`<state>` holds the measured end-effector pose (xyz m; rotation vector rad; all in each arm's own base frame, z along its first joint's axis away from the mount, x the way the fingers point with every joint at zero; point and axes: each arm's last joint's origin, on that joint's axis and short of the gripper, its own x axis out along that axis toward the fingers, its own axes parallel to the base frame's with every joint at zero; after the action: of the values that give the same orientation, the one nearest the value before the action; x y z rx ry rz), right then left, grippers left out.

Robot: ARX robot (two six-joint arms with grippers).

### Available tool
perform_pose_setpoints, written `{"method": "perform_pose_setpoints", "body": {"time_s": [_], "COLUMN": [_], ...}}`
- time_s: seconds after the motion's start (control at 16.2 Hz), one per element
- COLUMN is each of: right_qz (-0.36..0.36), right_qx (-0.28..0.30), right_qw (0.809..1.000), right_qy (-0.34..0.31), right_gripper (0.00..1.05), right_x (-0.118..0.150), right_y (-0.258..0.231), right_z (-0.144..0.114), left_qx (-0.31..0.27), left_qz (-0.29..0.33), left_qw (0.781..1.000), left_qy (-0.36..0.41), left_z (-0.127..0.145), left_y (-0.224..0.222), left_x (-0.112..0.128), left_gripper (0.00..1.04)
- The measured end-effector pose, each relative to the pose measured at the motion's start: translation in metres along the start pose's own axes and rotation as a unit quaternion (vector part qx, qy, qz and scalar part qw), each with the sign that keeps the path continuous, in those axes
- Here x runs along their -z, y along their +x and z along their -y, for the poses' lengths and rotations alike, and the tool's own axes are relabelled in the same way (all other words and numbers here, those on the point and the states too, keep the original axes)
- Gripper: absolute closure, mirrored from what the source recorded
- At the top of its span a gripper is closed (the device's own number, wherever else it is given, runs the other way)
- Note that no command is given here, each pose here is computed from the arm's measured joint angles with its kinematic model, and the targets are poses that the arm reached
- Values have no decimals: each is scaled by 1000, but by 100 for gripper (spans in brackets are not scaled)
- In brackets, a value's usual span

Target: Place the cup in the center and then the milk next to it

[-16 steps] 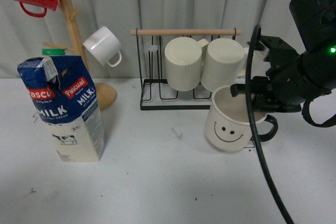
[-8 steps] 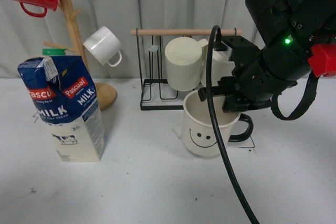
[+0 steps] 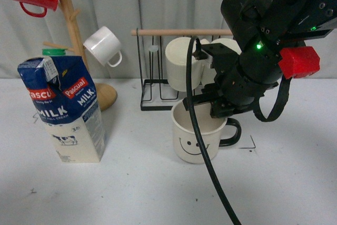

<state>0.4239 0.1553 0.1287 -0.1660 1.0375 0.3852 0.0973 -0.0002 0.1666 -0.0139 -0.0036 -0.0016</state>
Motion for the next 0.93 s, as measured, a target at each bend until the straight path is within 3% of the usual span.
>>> {"method": "perform_pose_setpoints", "body": {"time_s": [0.43, 0.74, 0.93], "right_qz": [-10, 9, 81], "right_qx": [2, 0, -11], "right_qw": [1000, 1000, 996], "right_qy": [-11, 0, 26], "right_gripper": [101, 46, 9], "right_x": [3, 0, -5], "right_y": [7, -2, -43], "right_z": [-3, 5, 23], "left_qx": [0, 0, 0], "left_qz": [0, 0, 0], "left_qw": [1000, 1000, 1000], "left_qy": [0, 0, 0], "left_z": [0, 0, 0], "left_y": [0, 0, 0], "left_x": [0, 0, 0], "left_gripper": [7, 7, 7]}}
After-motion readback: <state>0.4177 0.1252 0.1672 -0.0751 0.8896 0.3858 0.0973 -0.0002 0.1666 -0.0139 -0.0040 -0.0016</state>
